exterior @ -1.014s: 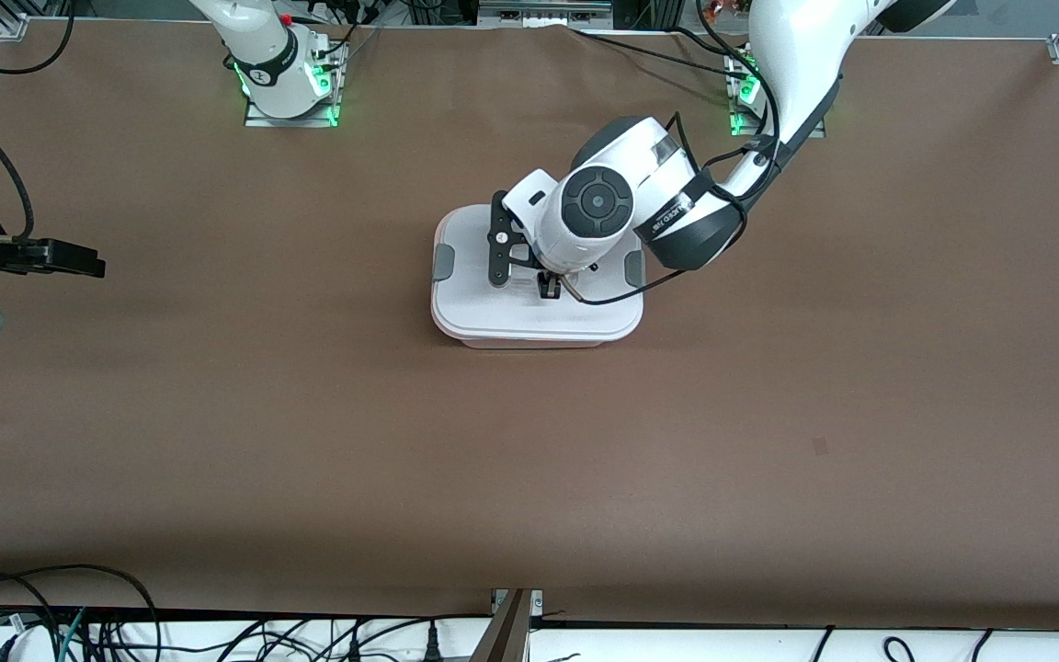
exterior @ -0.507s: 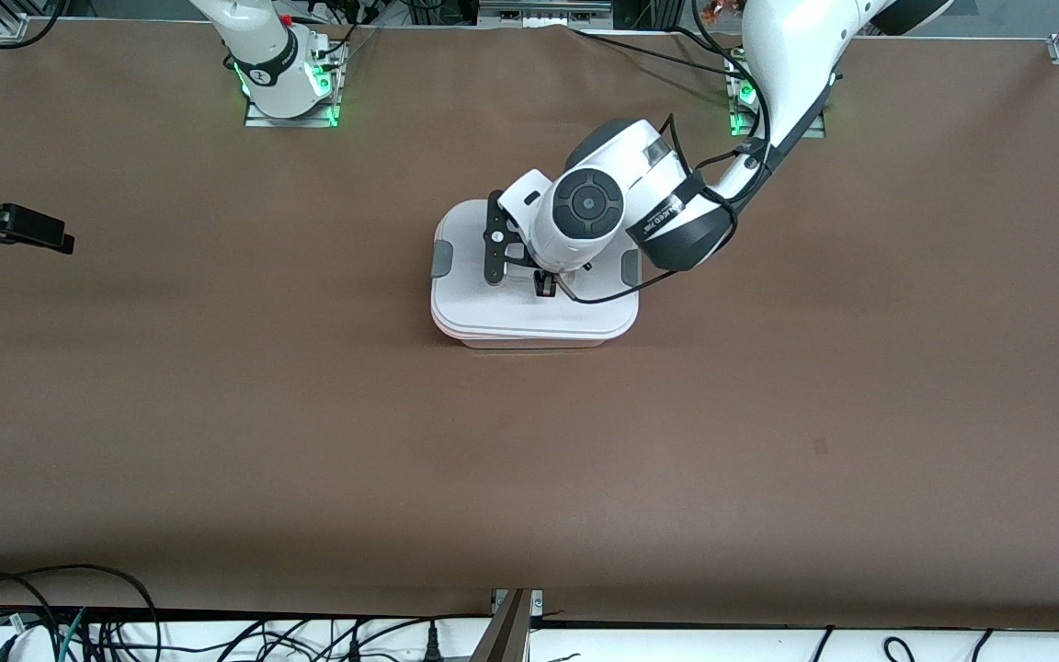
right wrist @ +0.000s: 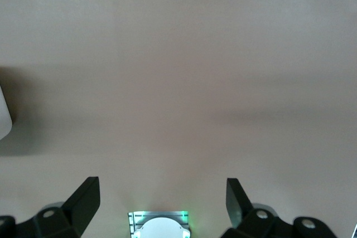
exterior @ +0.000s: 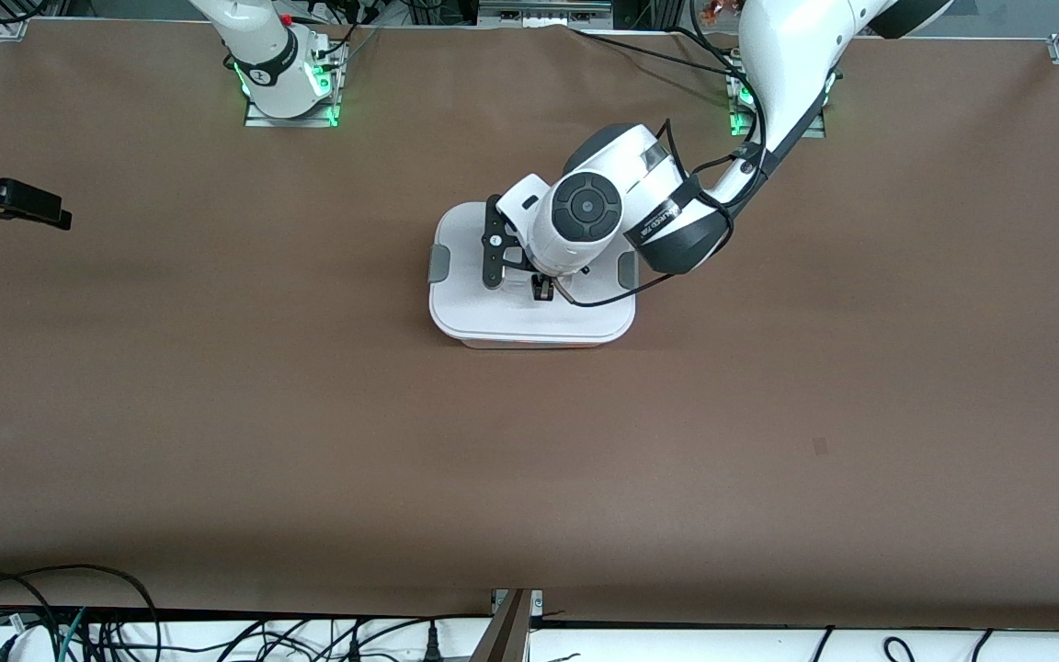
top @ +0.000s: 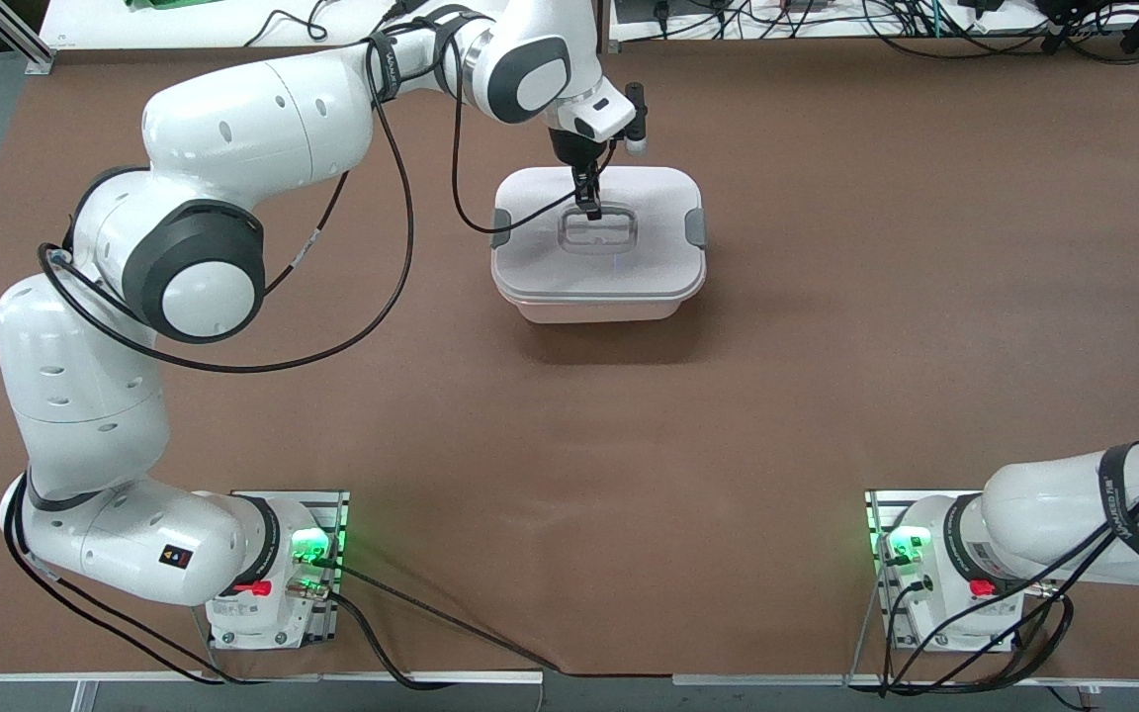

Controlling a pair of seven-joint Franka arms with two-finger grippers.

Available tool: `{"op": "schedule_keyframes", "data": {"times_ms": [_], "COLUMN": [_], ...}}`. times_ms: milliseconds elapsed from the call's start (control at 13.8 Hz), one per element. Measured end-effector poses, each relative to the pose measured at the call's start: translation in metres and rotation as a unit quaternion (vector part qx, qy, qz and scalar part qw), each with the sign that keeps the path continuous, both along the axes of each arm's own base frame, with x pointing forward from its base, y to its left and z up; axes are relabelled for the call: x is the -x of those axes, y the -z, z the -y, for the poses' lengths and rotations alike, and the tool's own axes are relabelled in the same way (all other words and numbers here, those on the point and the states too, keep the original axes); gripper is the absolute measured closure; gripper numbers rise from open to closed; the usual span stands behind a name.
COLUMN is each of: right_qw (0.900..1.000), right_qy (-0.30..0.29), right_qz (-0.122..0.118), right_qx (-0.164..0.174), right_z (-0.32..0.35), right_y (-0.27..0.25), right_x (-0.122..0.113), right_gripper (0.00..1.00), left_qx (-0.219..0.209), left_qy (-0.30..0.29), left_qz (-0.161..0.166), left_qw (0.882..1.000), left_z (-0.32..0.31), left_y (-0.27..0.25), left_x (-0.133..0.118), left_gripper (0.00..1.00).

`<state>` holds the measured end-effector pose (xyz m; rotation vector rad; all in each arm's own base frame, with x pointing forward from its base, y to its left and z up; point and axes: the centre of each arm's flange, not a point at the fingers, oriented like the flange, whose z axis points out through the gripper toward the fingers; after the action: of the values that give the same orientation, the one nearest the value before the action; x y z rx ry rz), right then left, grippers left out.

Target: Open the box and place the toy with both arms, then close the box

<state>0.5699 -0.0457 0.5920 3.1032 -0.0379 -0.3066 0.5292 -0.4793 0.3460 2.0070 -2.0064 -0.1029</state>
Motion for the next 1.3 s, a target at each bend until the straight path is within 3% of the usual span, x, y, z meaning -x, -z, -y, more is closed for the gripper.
{"op": "schedule_keyframes", "data": {"times_ms": [1304], "right_qw": [1.000], "right_qy": [0.003], "right_qz": [-0.010], "right_qx": [-0.001], "right_z": [0.004], "right_y": [0.018], "right_x": [-0.005], "right_gripper": [0.00], "left_qx": [-0.005], "left_qy": [0.005], "left_qz": [-0.006], "left_qw": [1.000], "left_z": [0.001], "left_y": [0.001], "left_x": [0.004], "left_gripper": [0.93]}}
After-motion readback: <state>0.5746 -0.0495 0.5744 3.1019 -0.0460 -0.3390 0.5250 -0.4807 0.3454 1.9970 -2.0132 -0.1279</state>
